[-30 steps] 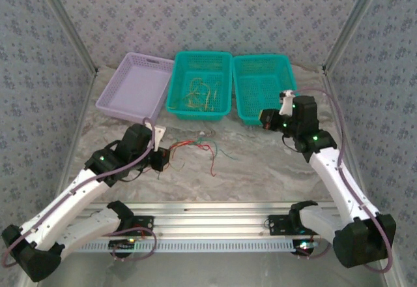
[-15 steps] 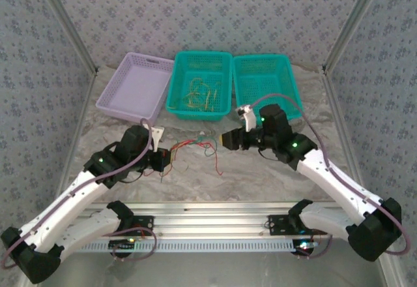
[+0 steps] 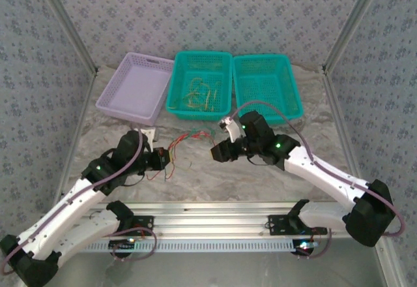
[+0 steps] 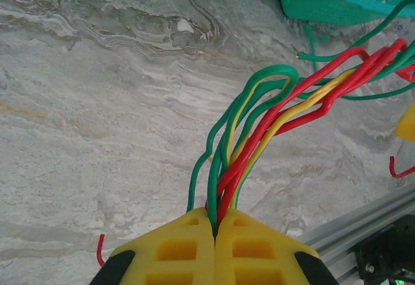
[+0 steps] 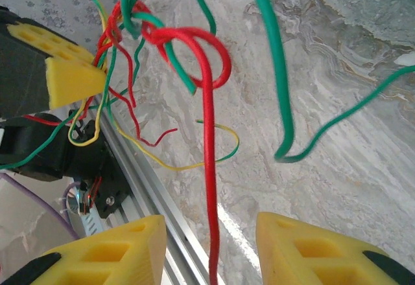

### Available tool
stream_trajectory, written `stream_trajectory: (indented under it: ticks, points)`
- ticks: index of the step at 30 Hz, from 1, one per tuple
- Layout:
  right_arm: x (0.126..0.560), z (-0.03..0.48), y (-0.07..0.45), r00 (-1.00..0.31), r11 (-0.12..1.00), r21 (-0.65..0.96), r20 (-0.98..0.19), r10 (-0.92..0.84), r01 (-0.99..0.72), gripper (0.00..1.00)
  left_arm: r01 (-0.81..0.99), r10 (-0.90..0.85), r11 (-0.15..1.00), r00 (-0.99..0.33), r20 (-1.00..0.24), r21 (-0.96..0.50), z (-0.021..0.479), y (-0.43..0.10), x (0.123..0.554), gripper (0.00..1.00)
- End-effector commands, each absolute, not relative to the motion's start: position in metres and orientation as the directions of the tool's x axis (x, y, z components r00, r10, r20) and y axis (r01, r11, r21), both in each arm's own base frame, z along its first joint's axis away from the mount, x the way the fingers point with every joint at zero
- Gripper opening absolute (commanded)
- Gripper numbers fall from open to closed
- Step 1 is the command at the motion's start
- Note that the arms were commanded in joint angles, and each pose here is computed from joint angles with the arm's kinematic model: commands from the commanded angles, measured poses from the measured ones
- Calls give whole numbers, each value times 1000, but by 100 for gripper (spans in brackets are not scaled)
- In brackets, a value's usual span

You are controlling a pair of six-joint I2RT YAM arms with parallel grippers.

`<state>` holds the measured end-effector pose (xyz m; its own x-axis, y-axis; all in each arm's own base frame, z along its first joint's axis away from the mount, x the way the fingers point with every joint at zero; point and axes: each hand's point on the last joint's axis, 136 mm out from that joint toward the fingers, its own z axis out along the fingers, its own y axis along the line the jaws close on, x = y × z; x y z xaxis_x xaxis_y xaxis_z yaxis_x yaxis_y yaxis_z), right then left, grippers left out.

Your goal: Untangle the cables

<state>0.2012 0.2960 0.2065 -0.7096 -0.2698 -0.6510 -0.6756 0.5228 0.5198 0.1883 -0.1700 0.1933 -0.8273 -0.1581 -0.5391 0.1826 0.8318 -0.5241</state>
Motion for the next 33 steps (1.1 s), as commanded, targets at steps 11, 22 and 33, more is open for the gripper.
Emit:
stream_trajectory:
  ticks: [11, 22, 33]
  points:
    - [229, 215, 261, -678, 715, 336, -688, -258, -613, 0, 151, -188, 850, -808, -558, -505, 197, -161, 192, 0]
    - [279, 237, 157, -705, 848, 449, -697, 134, -283, 0, 162, -158, 862, -814, -559, -480, 194, -152, 184, 0]
    - [275, 270, 151, -671, 825, 465, -726, 148, -322, 0, 167, -117, 880, -831, -544, -444, 182, -150, 182, 6]
